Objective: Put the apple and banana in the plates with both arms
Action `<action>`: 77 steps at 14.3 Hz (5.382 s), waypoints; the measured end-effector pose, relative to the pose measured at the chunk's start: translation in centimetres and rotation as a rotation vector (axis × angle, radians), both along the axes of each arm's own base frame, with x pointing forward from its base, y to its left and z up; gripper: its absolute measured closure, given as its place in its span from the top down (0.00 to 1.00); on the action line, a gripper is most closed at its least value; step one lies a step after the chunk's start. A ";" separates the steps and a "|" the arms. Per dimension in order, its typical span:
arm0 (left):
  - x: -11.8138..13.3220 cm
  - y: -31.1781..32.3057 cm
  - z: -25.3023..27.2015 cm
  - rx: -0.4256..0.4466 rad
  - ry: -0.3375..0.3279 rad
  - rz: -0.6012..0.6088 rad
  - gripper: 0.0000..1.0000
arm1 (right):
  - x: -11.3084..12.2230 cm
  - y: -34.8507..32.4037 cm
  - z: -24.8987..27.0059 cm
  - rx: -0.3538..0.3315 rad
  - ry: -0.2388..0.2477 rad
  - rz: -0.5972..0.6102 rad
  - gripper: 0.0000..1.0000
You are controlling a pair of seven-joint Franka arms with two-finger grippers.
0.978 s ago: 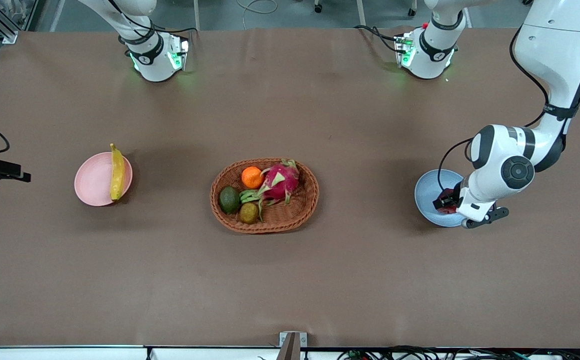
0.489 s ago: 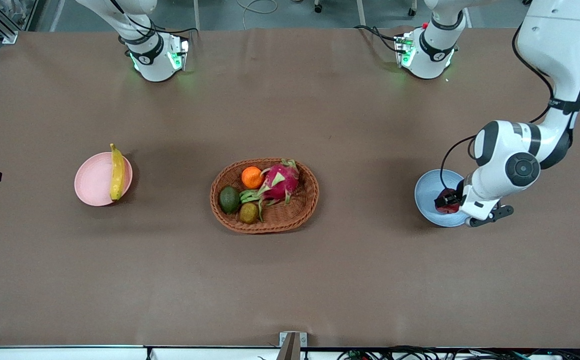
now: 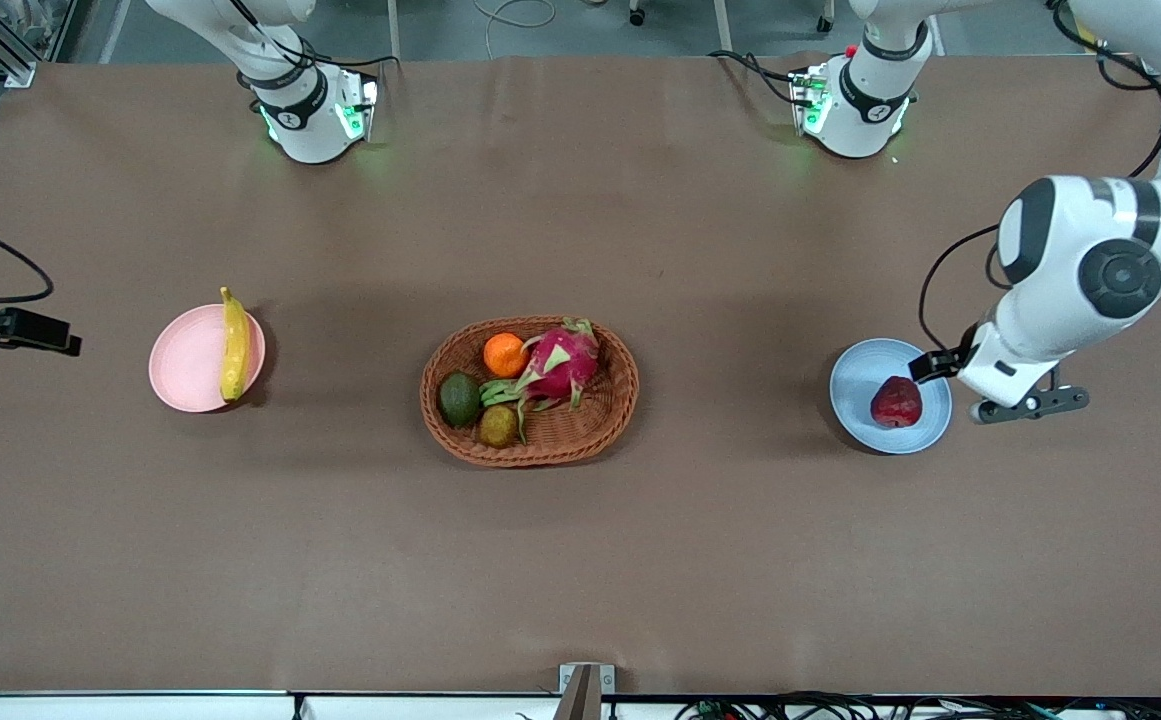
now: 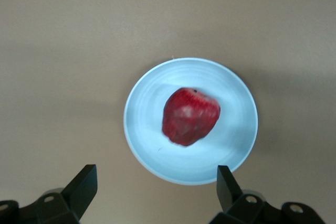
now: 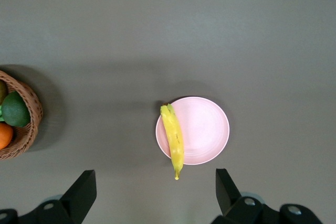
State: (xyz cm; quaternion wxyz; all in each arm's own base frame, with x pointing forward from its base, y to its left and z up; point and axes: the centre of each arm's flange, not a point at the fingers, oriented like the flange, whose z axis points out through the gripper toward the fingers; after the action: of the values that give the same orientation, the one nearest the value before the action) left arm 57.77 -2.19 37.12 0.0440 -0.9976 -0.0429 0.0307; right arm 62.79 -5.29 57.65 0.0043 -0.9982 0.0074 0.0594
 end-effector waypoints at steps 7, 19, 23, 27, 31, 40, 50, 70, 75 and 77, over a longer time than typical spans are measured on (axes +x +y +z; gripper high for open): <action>-3.7 4.0 14.9 -0.082 -0.057 -0.118 1.00 | -4.1 0.2 4.4 0.005 0.017 -0.003 1.00; -3.9 1.2 25.9 -0.084 -0.123 -0.118 1.00 | -11.7 1.5 8.3 -0.019 -0.054 0.020 1.00; -3.8 1.2 26.9 -0.091 -0.143 -0.115 1.00 | -11.9 1.5 8.2 -0.019 -0.051 0.020 1.00; -3.7 1.3 26.9 -0.092 -0.142 -0.112 1.00 | -11.8 1.6 8.3 -0.016 -0.059 0.021 1.00; -3.7 1.3 26.8 -0.092 -0.141 -0.112 1.00 | -11.8 2.1 8.3 0.019 -0.064 0.024 1.00; -3.0 0.6 26.4 -0.106 -0.124 -0.130 1.00 | -11.9 1.2 8.2 0.020 -0.061 0.008 1.00; -3.0 0.6 27.3 -0.111 -0.139 -0.133 1.00 | -11.9 1.2 8.1 0.020 -0.058 0.008 1.00; -3.0 -0.1 27.5 -0.112 -0.137 -0.146 1.00 | -11.7 1.1 8.2 0.014 -0.073 0.008 1.00; -3.0 -0.1 27.5 -0.112 -0.137 -0.146 1.00 | -11.7 1.1 8.2 0.014 -0.073 0.008 1.00; -3.0 -0.1 27.5 -0.112 -0.137 -0.146 1.00 | -11.7 1.1 8.2 0.014 -0.073 0.008 1.00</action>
State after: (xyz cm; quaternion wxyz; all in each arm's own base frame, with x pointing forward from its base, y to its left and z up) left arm 54.72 -2.30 64.63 -0.0124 -0.9988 0.0288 -0.0387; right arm 51.08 -4.16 65.85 0.0111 -0.9997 0.0028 0.0230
